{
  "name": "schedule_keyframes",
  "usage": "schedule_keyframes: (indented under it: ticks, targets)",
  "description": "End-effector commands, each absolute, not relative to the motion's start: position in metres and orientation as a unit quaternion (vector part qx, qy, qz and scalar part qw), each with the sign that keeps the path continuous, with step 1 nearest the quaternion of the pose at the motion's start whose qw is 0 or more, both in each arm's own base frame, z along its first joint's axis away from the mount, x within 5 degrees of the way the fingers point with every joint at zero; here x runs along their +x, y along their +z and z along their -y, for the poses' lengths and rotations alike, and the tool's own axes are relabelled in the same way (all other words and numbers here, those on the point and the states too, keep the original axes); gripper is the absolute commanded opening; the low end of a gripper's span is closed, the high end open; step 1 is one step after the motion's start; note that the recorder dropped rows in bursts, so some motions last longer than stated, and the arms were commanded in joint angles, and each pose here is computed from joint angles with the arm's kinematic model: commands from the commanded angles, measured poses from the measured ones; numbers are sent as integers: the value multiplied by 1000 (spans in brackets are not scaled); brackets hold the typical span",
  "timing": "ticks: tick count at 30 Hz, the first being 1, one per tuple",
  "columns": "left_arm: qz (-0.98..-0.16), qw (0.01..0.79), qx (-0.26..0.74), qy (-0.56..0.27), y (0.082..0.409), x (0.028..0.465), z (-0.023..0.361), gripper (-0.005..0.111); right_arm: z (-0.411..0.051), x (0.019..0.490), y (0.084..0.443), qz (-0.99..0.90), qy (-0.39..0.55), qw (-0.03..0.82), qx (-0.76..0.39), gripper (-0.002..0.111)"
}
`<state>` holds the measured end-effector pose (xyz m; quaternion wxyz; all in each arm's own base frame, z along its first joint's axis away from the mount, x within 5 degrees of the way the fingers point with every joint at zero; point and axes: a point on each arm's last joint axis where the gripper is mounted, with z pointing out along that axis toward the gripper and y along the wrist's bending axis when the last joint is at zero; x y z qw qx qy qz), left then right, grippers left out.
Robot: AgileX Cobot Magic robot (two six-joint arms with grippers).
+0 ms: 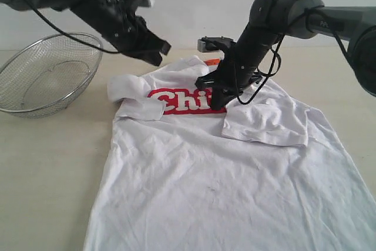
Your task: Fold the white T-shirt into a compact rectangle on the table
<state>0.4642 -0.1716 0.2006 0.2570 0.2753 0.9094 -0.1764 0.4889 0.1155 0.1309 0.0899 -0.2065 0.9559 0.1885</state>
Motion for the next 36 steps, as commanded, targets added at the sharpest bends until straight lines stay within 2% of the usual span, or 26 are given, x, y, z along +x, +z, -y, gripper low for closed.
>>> schedule_keyframes:
  ticks: [1, 9, 10, 12, 13, 15, 16, 19, 25, 31, 34, 36]
  targets:
    - [-901, 286, 281, -168, 242, 454, 161, 4, -122, 489, 151, -933, 222, 130, -253, 0]
    - [-937, 239, 221, -125, 210, 413, 113, 4, -145, 482, 165, -861, 335, 171, -342, 2]
    - [-937, 249, 211, -123, 212, 408, 108, 4, -148, 482, 165, -859, 334, 173, -347, 6]
    - [-937, 271, 189, -112, 214, 393, 95, 4, -161, 479, 165, -851, 329, 182, -366, 24]
    - [-938, 274, 181, -110, 215, 381, 91, 4, -173, 479, 165, -849, 321, 194, -372, 39]
    - [-938, 281, 170, -111, 215, 368, 88, 4, -192, 478, 164, -846, 302, 218, -381, 52]
    - [-938, 283, 165, -115, 215, 365, 88, 4, -199, 477, 164, -844, 298, 223, -385, 54]
    - [-935, 289, 166, -117, 222, 357, 87, 4, -223, 469, 161, -839, 269, 227, -415, 54]
    - [-935, 291, 166, -117, 223, 357, 87, 4, -239, 476, 163, -847, 228, 289, -383, 54]
    - [-934, 292, 166, -117, 223, 357, 87, 4, -237, 478, 150, -863, 211, 279, -363, 40]
    - [-934, 293, 166, -117, 223, 357, 86, 4, -238, 479, 142, -871, 215, 268, -352, 38]
    - [-934, 294, 166, -116, 224, 357, 86, 4, -237, 479, 139, -872, 214, 266, -352, 28]
